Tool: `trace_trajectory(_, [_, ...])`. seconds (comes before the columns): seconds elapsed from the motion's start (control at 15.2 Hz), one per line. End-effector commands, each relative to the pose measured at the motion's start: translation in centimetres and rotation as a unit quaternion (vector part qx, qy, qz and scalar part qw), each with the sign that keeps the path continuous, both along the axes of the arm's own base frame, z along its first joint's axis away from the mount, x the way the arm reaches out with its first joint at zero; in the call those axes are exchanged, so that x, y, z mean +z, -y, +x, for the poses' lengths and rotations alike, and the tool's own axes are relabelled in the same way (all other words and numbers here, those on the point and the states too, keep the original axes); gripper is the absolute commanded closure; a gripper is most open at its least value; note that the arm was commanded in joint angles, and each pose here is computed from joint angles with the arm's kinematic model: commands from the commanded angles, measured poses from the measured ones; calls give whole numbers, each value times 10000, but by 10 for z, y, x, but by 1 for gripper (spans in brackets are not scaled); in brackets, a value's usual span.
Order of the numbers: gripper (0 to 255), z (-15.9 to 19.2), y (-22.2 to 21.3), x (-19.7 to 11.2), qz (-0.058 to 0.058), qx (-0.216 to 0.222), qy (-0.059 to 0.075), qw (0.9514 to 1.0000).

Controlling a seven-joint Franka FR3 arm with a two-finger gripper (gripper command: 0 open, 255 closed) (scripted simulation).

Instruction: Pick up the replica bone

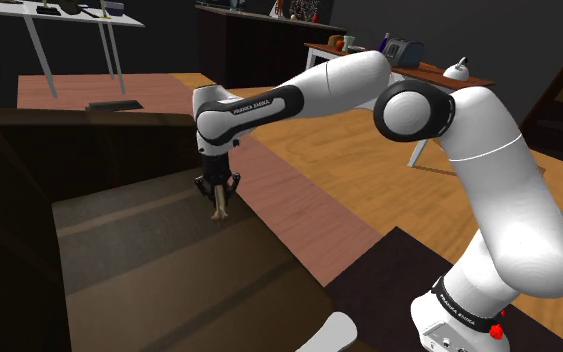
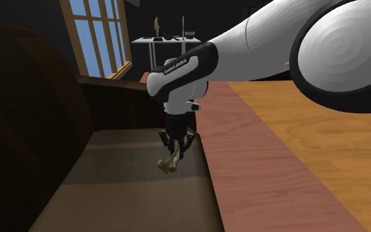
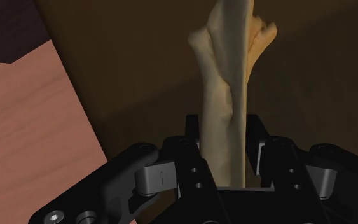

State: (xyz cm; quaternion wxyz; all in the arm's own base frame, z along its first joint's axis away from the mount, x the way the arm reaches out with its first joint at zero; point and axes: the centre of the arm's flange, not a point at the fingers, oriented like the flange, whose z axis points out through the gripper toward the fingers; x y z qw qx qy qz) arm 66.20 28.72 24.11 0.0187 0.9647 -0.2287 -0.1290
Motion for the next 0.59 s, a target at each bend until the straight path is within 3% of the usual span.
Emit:
trace_trajectory(0.0, [255,0,0,10,0,-1,-1,10000])
trace_trajectory(0.53, [255,0,0,43,0,-1,-1,10000])
